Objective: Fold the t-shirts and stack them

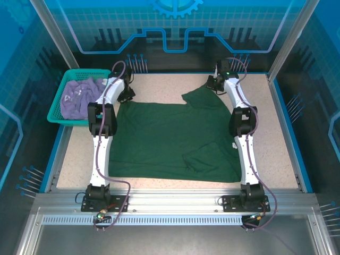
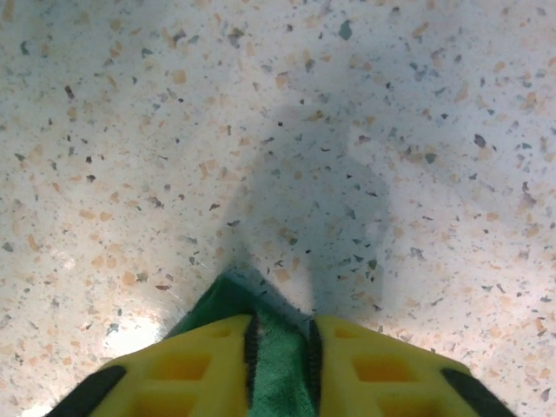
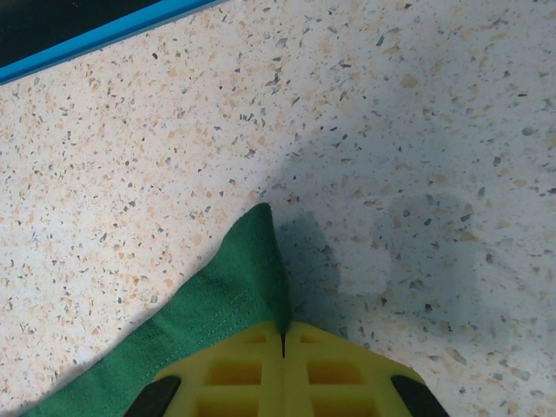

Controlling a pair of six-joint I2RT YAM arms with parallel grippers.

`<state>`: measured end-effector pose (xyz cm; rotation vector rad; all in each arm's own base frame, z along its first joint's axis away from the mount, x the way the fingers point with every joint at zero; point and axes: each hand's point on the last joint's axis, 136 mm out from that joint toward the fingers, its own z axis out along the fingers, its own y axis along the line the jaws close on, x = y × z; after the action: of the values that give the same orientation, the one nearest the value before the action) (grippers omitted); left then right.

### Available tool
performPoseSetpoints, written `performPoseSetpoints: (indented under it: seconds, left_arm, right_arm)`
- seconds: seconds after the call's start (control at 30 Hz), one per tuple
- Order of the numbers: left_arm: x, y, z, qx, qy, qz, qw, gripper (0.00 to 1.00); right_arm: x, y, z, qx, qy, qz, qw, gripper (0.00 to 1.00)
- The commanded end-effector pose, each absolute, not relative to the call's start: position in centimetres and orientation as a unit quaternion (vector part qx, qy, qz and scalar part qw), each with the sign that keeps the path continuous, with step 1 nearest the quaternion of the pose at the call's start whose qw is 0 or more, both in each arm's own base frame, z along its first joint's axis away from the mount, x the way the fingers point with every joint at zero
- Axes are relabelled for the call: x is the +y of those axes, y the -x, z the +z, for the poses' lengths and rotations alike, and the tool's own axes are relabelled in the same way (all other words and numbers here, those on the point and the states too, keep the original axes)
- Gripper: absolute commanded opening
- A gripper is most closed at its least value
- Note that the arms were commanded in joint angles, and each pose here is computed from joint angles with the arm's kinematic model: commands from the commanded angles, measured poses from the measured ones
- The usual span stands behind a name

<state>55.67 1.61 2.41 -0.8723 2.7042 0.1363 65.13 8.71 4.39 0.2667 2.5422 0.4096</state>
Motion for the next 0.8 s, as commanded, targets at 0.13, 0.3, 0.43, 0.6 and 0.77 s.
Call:
performPoseSetpoints:
  seconds: [0.13,0.3,0.43,0.6,0.77]
  left_arm:
    - [1.4,-56.5,4.0,0.939,0.294,0.05,0.17,0.0]
    - [1.4,-57.1,5.3,0.936,0.294,0.042,0.186,0.0]
    - [1.2,-57.3,6.8,0.933,0.296,0.035,0.199,0.0]
    - [0.7,-57.3,8.0,0.931,0.299,0.02,0.208,0.0]
    - [-0.2,-56.7,9.0,0.931,0.289,0.016,0.222,0.0]
  right_arm:
    - [8.8,-65.3,8.8,0.935,-0.088,0.166,0.3,0.0]
    - [8.8,-65.2,10.7,0.931,-0.088,0.168,0.312,0.0]
    - [8.8,-64.9,12.8,0.927,-0.086,0.173,0.321,0.0]
    - [9.1,-64.0,14.8,0.926,-0.08,0.177,0.324,0.0]
    - [9.6,-63.1,16.0,0.927,-0.075,0.179,0.322,0.0]
